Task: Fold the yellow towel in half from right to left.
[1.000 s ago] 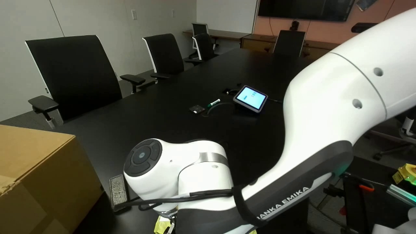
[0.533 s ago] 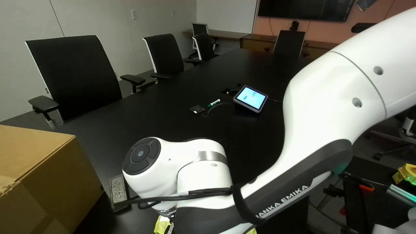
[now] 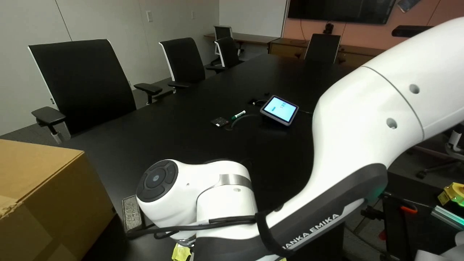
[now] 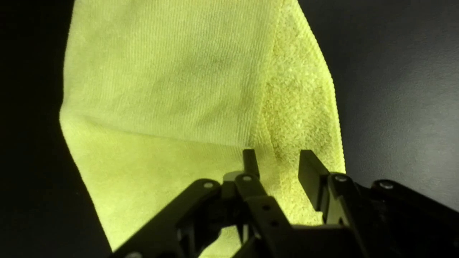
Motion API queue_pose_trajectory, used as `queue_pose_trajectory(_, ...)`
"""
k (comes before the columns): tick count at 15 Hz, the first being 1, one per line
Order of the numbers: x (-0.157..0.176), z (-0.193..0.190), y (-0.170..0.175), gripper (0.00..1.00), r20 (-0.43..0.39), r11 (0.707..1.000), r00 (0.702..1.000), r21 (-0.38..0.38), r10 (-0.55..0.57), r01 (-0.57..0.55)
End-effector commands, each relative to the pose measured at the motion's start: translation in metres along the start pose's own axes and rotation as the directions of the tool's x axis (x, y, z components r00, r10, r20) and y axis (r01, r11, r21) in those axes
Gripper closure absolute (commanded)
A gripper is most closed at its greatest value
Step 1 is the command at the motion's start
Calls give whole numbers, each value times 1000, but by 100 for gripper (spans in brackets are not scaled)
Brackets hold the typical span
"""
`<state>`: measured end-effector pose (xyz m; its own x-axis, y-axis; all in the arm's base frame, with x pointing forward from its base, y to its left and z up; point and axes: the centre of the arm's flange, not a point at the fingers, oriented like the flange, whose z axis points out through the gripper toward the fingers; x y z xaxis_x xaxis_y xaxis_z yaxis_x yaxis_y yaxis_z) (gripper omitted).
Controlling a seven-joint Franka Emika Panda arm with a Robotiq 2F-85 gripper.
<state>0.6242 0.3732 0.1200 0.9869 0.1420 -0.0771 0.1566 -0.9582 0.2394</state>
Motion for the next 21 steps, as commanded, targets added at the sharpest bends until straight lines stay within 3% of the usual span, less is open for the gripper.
queue_pose_trajectory(1,12,-1,-2,57,10,1000,1000,6,-13,13)
queue_pose_trajectory(2,13,-1,-1,53,12,1000,1000,6,-14,14)
queue_pose_trajectory(6,14,0,0,62,13,1000,1000,7,-14,14)
queue_pose_trajectory(12,18,1,4,66,17,1000,1000,4,-12,11)
queue_pose_trajectory(21,25,6,5,63,32,1000,999,1,-24,24)
